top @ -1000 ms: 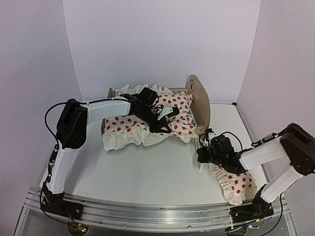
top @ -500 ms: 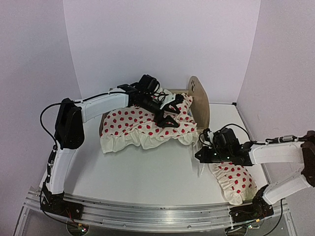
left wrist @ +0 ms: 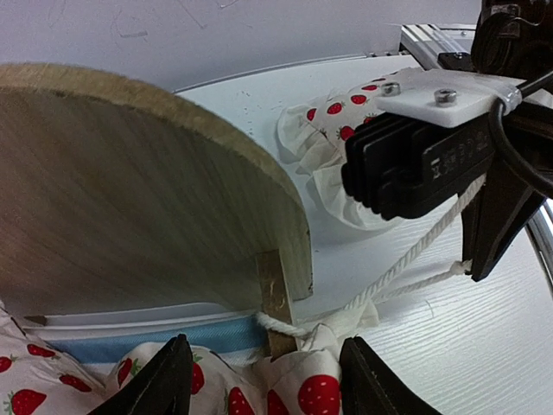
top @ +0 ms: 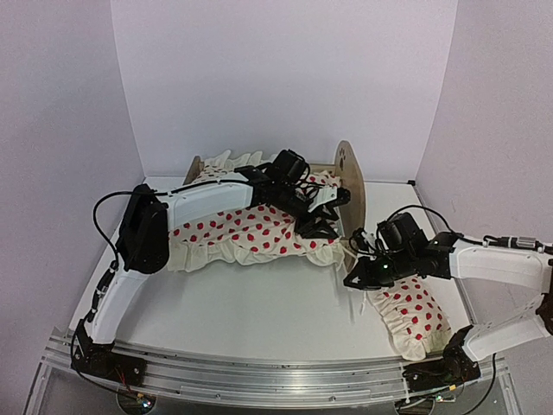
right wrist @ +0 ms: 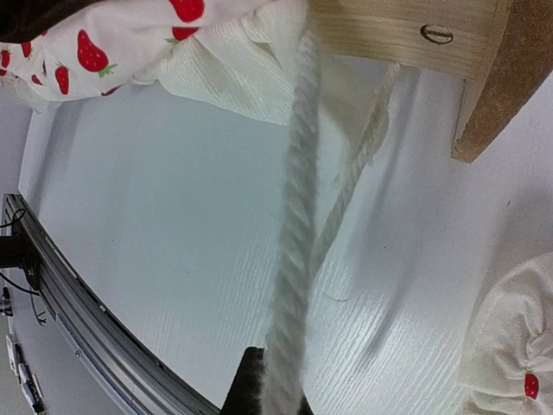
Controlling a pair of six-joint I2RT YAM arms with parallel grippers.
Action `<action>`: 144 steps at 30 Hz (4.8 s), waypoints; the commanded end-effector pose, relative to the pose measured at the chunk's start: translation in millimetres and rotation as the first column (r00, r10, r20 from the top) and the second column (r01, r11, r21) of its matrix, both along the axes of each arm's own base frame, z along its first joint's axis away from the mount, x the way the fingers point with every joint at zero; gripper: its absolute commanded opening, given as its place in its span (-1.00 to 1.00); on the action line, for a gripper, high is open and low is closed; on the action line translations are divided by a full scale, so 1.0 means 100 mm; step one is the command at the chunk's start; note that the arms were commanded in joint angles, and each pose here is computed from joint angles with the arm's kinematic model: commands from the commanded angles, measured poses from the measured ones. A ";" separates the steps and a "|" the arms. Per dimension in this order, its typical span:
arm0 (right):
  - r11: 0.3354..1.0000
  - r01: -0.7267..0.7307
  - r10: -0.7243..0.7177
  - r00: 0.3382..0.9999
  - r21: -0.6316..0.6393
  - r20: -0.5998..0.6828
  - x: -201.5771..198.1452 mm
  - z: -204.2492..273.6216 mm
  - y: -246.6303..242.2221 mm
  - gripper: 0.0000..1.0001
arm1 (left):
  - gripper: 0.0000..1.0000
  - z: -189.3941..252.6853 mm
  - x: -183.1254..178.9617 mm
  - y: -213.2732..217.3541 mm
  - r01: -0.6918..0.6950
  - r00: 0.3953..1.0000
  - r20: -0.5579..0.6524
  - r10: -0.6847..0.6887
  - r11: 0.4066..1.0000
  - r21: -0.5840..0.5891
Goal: Set up the pet bed
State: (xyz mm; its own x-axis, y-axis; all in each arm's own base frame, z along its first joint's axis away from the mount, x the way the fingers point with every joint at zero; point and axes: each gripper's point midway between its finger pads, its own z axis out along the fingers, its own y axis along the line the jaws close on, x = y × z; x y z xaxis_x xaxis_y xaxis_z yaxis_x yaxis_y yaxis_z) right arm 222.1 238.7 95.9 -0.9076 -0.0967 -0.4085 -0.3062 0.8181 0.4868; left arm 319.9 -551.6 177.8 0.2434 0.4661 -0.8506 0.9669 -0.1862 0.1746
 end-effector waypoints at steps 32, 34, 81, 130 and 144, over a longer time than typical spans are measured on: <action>0.973 -0.228 0.214 0.951 -0.040 -0.222 -0.44 -0.54 0.08 -1.00 | -0.63 0.54 0.39 -0.15 -0.025 0.995 0.084 0.047 0.971 -0.238; 0.971 -0.238 0.235 0.953 0.006 -0.190 -0.37 -0.33 0.19 -1.00 | -0.15 0.41 0.26 -0.05 0.003 0.998 0.063 0.009 0.983 -0.185; 0.956 -0.154 0.234 0.914 0.250 -0.332 -0.43 0.20 0.28 -1.00 | -0.33 -0.36 -1.24 -0.07 0.340 0.769 0.638 0.042 0.818 -0.463; 0.973 0.182 -0.150 0.966 -0.140 0.213 0.27 -0.71 -0.48 -0.05 | -1.00 -0.59 -0.72 -0.12 0.036 0.916 0.375 0.141 0.903 -0.429; 0.970 0.132 -0.049 0.928 -0.203 0.368 0.39 -0.06 -0.48 -0.07 | -1.00 -0.57 -0.66 -0.07 0.005 0.914 0.369 0.168 0.905 -0.425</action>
